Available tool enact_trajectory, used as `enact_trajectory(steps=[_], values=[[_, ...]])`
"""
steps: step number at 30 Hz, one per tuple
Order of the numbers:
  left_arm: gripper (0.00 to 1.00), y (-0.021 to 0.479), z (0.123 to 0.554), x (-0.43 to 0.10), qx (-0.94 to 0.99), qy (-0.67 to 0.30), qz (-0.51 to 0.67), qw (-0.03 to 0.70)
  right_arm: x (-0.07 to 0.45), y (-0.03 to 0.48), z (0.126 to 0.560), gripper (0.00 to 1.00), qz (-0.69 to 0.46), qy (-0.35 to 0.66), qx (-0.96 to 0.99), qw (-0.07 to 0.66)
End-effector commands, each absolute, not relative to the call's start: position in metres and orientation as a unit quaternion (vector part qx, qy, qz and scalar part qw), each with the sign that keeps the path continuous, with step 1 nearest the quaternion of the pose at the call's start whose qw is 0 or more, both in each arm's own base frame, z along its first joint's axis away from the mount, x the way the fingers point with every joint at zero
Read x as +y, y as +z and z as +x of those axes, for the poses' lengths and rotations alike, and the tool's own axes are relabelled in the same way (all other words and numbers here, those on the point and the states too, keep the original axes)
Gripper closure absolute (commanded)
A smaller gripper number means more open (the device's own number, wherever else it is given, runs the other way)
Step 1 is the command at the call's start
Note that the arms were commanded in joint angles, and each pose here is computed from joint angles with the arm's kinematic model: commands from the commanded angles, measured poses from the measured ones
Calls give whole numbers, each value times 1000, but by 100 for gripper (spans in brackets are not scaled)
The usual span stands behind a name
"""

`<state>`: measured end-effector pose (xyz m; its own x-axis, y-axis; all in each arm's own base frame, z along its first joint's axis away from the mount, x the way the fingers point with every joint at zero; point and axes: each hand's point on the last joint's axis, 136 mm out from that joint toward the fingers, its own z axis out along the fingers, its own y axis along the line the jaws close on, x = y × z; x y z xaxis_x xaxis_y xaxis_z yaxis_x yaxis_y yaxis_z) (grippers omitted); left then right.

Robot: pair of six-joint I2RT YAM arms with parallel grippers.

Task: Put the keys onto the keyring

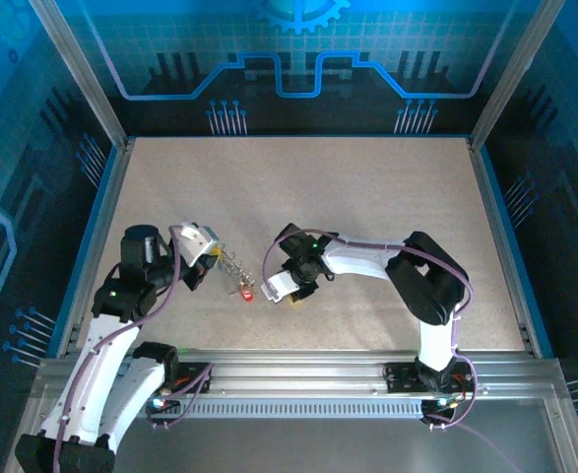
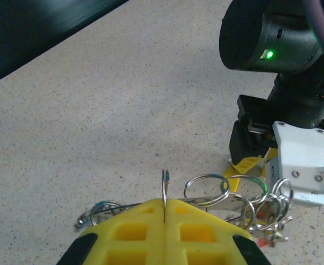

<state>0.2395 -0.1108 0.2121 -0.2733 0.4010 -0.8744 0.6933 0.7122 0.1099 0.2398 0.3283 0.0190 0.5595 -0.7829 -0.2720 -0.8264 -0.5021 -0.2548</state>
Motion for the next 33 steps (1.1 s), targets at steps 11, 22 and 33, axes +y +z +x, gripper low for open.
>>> enact_trajectory(steps=[11, 22, 33], values=[[100, 225, 240, -114, 763, -155, 349, 521, 331, 10, 259, 81, -877, 28, 450, 168], [100, 225, 239, -113, 764, -155, 349, 521, 340, 35, 274, 80, -855, 40, 469, 216], [100, 223, 240, -114, 764, -158, 350, 519, 338, 40, 285, 79, -846, 40, 478, 231]])
